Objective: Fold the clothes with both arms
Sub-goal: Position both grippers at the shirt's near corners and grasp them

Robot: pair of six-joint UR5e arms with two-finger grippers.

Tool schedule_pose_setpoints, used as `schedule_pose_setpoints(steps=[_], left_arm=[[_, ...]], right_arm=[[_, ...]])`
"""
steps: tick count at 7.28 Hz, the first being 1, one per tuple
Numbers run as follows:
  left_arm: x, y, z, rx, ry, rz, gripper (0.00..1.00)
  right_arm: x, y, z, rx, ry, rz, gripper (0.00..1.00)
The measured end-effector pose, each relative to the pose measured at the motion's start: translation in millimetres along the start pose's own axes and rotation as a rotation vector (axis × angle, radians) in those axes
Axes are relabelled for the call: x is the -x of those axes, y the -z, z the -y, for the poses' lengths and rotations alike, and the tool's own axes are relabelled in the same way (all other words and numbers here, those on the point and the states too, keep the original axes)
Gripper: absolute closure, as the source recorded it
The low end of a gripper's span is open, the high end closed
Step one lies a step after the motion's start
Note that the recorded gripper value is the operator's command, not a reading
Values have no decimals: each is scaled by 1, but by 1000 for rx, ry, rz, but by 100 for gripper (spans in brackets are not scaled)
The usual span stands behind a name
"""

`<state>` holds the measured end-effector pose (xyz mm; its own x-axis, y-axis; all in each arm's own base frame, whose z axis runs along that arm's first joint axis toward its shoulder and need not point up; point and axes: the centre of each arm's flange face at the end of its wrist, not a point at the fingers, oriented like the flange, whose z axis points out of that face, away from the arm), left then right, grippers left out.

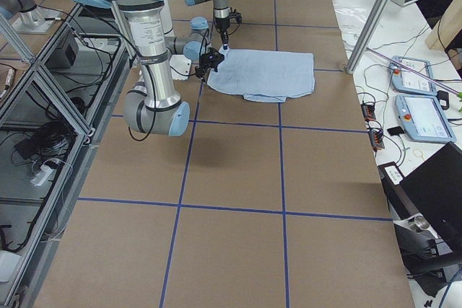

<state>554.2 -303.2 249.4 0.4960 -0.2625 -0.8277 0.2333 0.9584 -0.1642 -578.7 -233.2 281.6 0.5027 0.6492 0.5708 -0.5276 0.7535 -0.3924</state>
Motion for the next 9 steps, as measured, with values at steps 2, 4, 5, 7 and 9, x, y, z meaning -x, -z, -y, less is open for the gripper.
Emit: schedule_pose_setpoints(steps=[2, 4, 5, 7, 9], left_arm=[[0, -1, -1, 1, -1, 1, 100], [1, -2, 0, 1, -1, 3, 100], [1, -2, 0, 1, -1, 4, 100], [2, -4, 0, 0, -2, 7, 100], [3, -6, 1, -1, -1, 11, 100]], right_arm=[[-1, -4, 1, -6, 0, -9, 4], [-2, -8, 1, -8, 0, -15, 19], [-2, -7, 1, -7, 0, -15, 53], [0, -4, 1, -2, -2, -11, 82], [0, -3, 1, 1, -2, -10, 92]])
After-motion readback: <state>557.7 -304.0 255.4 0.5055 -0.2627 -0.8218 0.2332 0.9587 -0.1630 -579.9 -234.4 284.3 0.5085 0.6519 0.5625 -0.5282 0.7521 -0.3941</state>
